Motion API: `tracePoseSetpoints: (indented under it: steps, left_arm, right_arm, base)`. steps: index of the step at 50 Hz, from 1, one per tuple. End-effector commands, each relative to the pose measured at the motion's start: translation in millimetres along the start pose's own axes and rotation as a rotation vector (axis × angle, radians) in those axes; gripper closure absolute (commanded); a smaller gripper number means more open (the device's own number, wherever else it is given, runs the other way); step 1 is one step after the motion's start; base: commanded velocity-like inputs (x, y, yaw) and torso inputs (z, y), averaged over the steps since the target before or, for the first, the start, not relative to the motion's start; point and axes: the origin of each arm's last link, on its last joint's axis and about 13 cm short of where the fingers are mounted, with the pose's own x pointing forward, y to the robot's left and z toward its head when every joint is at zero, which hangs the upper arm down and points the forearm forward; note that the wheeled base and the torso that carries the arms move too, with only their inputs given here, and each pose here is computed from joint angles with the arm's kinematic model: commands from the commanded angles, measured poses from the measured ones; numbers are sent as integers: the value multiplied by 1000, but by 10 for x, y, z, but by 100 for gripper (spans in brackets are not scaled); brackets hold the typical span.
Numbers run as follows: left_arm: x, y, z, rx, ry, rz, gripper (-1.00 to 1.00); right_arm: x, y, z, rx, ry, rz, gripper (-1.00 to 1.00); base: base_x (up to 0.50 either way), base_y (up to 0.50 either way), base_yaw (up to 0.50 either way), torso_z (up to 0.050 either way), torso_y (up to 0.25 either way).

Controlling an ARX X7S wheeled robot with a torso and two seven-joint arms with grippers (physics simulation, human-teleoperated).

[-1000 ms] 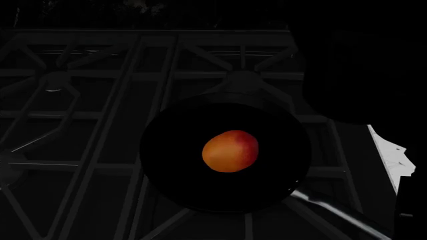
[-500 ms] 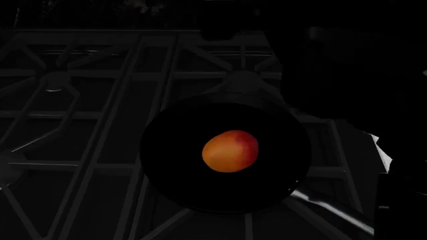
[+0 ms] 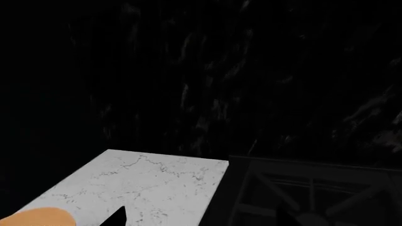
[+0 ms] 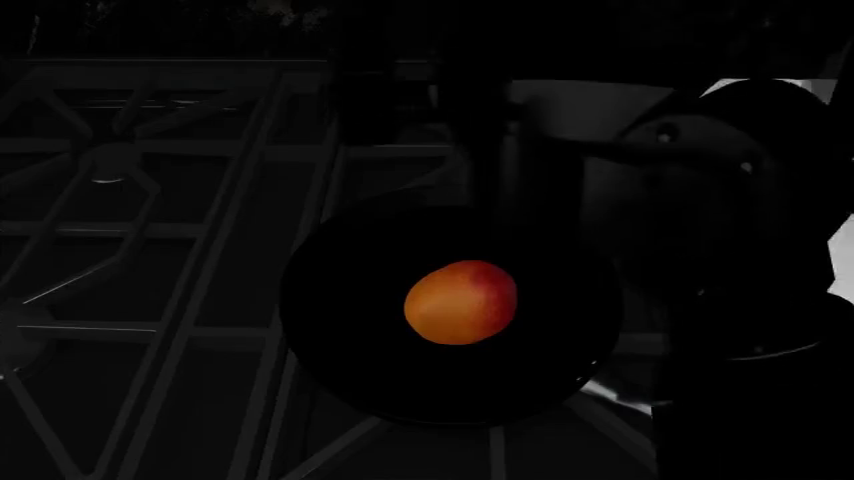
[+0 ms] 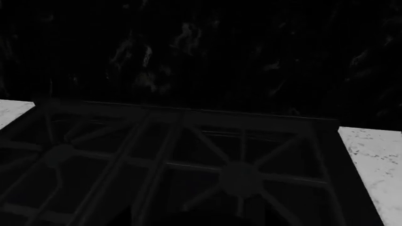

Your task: Pick the mango from the pan and place it in the bowl.

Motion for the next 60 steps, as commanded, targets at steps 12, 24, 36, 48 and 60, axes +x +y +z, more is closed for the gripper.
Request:
tracePoseSetpoints:
  steps: [12,24,36,48,60]
  left_arm:
    - [76,-32,-122,-24,34,-11,-100]
    - [116,-13,-46,-27,43,-8,-100]
    - [170,-75,-219,-22,53,-11,-100]
    - [194,-107,-242,-19,63,-11,-100]
    - [234,-134,-273,-18,77,-6,-100]
  right_arm:
    - [226,146,-330,-31,158,18,-100]
    - [267,137,-459,-59,200,0,-100]
    - [300,90,-547,-67,220,-6,-100]
    - [332,34,-623,-56,266,-1,-100]
    - [317,14,-708,-67,301,9,-100]
  base:
    - [0,0,0,0,0]
    - [0,0,0,0,0]
    - [0,0,0,0,0]
    - [0,0,0,0,0]
    - [0,0,0,0,0]
